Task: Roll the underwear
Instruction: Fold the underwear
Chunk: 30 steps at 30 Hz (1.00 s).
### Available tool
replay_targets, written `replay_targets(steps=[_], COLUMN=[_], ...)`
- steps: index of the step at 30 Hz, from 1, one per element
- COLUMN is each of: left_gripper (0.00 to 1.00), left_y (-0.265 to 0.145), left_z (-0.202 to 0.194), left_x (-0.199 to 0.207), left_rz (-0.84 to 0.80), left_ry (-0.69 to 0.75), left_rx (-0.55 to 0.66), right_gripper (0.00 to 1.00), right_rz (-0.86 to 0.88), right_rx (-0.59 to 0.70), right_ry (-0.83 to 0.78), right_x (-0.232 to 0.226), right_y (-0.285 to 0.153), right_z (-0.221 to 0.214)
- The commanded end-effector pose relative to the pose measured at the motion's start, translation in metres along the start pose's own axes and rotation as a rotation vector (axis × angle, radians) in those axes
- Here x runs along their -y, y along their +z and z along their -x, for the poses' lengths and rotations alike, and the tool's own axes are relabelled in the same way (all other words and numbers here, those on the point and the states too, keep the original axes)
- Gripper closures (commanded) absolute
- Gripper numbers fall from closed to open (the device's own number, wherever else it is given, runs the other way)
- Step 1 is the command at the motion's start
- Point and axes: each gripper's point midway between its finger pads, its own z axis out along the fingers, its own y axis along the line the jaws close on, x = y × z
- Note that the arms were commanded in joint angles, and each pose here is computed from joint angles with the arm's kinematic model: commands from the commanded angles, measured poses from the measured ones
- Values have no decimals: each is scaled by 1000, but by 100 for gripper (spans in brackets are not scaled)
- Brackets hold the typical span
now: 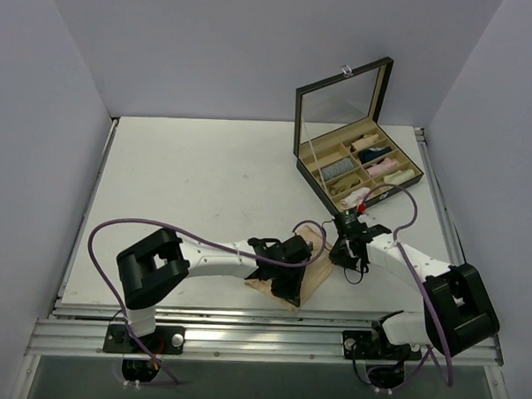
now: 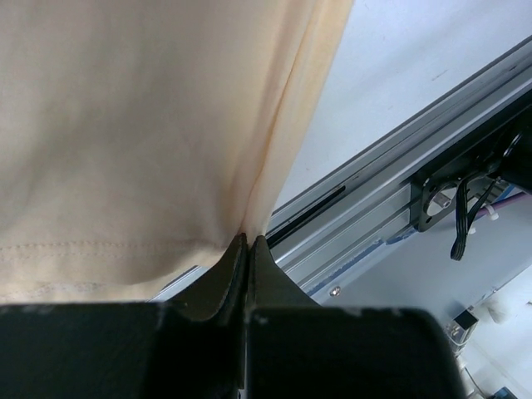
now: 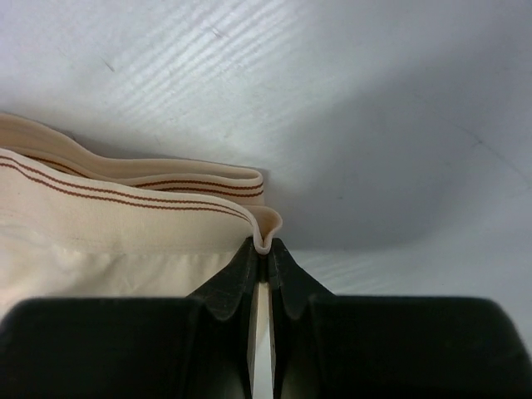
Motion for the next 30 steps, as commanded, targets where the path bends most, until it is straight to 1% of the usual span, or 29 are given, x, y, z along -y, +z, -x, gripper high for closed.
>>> replay_targets(steps=[1,4,6,7,12,17,19,20,21,23,27,30], left_gripper=[98,98,98,98,98,98,98,98,98,98,98,98], left_y=[-9,-10,-10,-10,-4,-16,-19,-17,-14,-10,-2,2], left_z=[-2,0,1,3,2,11,15,15,14,12,5,2], left_x=[8,14,17,19,24,41,43,42,41,37,27,24], left_rz=[-37,-55,-61,-69,-102,-184,-196,-194,-193,-184,-167,-162], left_ry=[2,-3,-8,-11,-19,-15,-19,-22,-26,-34,-52,-54], left_rx=[7,1,-5,-9,-22,6,16,11,3,-5,-28,-39], right_gripper=[100,100,100,100,100,100,100,100,100,100,82,80], right_rz=[-40,-46,-91,-91,-118,-132,-96,-63,-10,13,-2,-15], right_rx=[50,80,98,110,100,104,99,65,75,65,57,54], right_ry=[-8,-10,-17,-19,-32,-46,-57,-64,-66,-56,-58,-51], right_x=[-2,-2,8,5,6,12,6,3,-7,-9,-5,1], right_y=[5,-7,-15,-20,-30,-39,-37,-34,-31,-27,-15,-10], right_z=[15,24,29,35,38,39,38,29,31,26,20,16])
